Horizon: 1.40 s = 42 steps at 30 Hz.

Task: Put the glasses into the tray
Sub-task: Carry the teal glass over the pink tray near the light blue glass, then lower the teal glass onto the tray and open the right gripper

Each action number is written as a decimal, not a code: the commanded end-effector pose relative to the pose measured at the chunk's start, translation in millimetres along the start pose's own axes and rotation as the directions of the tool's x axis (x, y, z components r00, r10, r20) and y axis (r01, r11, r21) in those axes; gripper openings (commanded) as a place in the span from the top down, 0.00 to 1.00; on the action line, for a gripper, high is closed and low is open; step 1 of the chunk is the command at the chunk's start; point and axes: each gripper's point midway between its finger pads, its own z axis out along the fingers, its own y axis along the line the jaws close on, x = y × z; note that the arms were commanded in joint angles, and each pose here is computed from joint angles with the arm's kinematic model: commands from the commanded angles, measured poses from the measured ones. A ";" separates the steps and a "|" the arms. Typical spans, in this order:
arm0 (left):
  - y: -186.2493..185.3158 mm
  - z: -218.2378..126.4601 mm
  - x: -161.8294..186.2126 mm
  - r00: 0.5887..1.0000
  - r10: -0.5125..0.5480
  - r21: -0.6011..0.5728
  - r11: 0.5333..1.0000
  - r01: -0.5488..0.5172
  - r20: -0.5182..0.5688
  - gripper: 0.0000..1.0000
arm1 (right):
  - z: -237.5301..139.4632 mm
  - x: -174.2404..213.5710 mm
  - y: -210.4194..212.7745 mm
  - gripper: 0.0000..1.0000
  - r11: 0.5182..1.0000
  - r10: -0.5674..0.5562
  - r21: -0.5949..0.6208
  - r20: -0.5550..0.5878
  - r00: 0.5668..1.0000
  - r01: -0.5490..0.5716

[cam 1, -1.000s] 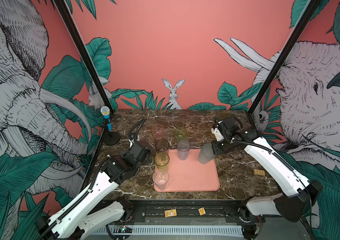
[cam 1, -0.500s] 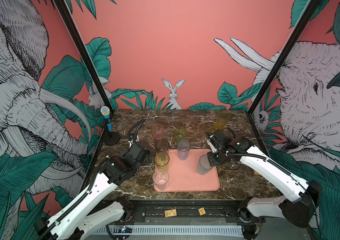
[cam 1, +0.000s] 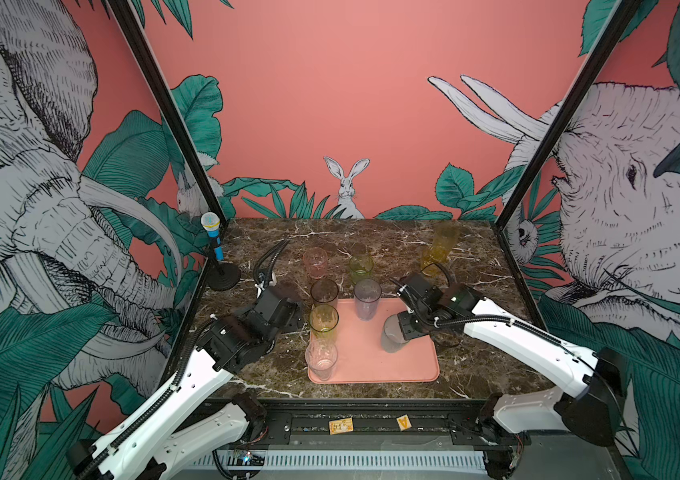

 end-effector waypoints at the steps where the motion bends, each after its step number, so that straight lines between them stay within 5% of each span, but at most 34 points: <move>1: 6.1 -0.1 4.4 1.000 -0.018 -0.013 1.000 0.018 -0.004 0.19 | -1.3 -17.1 14.3 1.00 1.000 0.007 -0.005 0.054 0.999 -0.007; 42: 10.9 -7.4 2.8 1.000 -0.020 -0.005 1.000 0.020 0.010 0.19 | 40.5 -33.3 55.1 0.98 0.997 -0.065 0.050 0.009 0.998 0.065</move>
